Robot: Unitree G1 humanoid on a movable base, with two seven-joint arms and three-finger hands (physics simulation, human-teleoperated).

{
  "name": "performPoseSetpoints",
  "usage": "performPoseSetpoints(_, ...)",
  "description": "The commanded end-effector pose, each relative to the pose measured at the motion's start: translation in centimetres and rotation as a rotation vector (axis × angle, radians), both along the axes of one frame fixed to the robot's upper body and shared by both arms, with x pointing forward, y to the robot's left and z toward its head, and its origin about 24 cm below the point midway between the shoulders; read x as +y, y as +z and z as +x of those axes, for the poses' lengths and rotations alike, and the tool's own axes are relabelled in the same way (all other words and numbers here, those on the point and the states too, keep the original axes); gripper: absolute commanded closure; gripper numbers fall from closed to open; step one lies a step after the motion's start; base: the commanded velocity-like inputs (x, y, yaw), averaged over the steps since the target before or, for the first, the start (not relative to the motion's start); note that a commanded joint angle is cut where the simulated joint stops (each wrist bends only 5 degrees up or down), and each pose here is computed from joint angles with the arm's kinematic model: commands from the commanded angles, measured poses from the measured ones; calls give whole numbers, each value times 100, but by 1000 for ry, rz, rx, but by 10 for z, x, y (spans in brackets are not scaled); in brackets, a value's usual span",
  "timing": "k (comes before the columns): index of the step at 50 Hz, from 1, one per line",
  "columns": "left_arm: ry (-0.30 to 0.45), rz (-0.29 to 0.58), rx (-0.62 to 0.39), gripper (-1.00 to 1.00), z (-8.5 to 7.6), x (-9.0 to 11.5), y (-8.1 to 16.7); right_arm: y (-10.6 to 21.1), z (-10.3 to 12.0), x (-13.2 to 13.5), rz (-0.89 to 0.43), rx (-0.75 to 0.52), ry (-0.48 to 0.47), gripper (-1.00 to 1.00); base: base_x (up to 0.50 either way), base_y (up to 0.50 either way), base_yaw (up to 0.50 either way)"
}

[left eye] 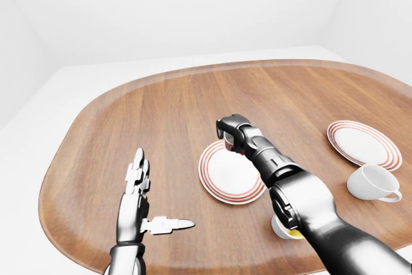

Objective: Put the red mug on the left plate.

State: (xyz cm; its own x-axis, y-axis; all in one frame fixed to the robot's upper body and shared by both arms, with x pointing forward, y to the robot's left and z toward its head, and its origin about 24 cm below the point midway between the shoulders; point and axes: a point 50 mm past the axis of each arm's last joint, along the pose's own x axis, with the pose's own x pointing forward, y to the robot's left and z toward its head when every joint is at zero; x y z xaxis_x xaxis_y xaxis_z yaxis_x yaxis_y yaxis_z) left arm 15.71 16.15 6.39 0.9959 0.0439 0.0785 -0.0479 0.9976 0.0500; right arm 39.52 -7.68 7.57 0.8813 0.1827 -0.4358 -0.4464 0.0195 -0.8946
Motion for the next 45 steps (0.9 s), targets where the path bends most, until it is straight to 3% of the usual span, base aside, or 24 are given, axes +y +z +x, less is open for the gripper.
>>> performPoseSetpoints(1, -2, 31, 12, -100, -1, -3, -2, -32, -13, -17, 62, 44, -79, 100, 0, 0, 0)
performPoseSetpoints(18, 0, 18, 8, -100, 0, -2, -2, -57, -30, -6, 100, 117, -34, 100, 0, 0, 0)
performPoseSetpoints(45, -1, 8, 6, -100, 1, 0, -2, -78, -45, 0, 30, 160, -8, 100, 0, 0, 0)
